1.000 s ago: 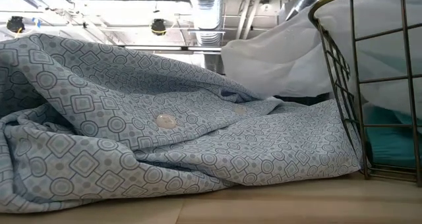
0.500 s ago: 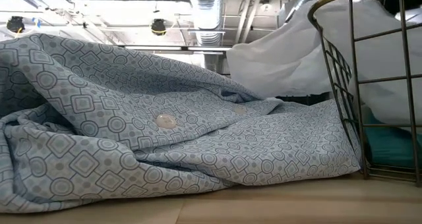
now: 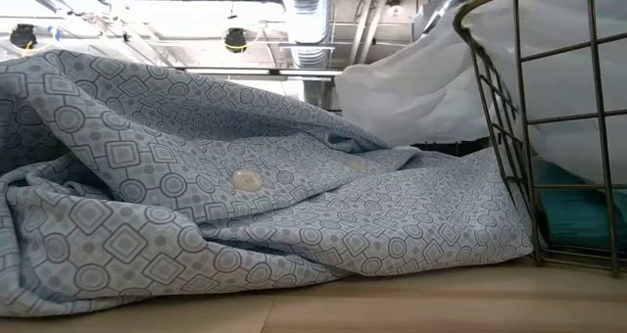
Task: Pick & Place Cloths
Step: Put the light blue shorts into the gold basket
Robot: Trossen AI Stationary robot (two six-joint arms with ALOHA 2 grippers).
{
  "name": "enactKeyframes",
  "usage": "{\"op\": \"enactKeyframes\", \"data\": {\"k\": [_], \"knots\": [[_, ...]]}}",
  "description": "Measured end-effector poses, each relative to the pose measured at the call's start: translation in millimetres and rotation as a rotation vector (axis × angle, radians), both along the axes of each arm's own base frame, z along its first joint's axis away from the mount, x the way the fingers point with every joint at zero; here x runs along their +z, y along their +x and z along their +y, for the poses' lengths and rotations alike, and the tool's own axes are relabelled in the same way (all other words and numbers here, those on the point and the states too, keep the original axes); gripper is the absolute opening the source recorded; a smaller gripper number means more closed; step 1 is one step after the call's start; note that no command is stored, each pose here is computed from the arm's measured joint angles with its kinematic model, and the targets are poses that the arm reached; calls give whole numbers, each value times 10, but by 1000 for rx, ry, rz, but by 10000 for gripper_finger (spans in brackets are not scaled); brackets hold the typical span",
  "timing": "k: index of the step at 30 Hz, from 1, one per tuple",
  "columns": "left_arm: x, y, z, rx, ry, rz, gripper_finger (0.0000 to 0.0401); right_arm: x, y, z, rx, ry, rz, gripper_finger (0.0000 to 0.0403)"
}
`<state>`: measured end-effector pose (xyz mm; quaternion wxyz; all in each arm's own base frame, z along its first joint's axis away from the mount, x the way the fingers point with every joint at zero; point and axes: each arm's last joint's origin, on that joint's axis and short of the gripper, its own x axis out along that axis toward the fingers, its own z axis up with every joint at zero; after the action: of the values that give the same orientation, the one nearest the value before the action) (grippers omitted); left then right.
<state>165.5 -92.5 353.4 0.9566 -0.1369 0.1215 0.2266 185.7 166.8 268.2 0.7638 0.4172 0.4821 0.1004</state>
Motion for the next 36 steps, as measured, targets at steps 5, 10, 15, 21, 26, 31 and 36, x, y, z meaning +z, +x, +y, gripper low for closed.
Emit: {"op": "enactKeyframes", "data": {"k": [5,10,15,21,26,31,36], "knots": [[1,1,0,0,0,-1,237,346,-250,-266,-48,149,-28,137],[2,1,-1,0,-1,-2,237,387,-576,-607,-171,101,111,107],[3,2,-1,0,-2,-3,237,320,-789,-854,-241,-1,242,64],[5,2,-2,0,-3,-5,237,410,-917,-1032,-291,-74,309,25],[6,2,-1,4,-2,-7,237,556,-976,-1140,-349,-237,342,4],[6,2,-1,4,-1,-7,237,562,-930,-1130,-266,-420,371,2],[6,2,1,8,1,-8,237,535,-808,-1042,-135,-453,335,23]]}}
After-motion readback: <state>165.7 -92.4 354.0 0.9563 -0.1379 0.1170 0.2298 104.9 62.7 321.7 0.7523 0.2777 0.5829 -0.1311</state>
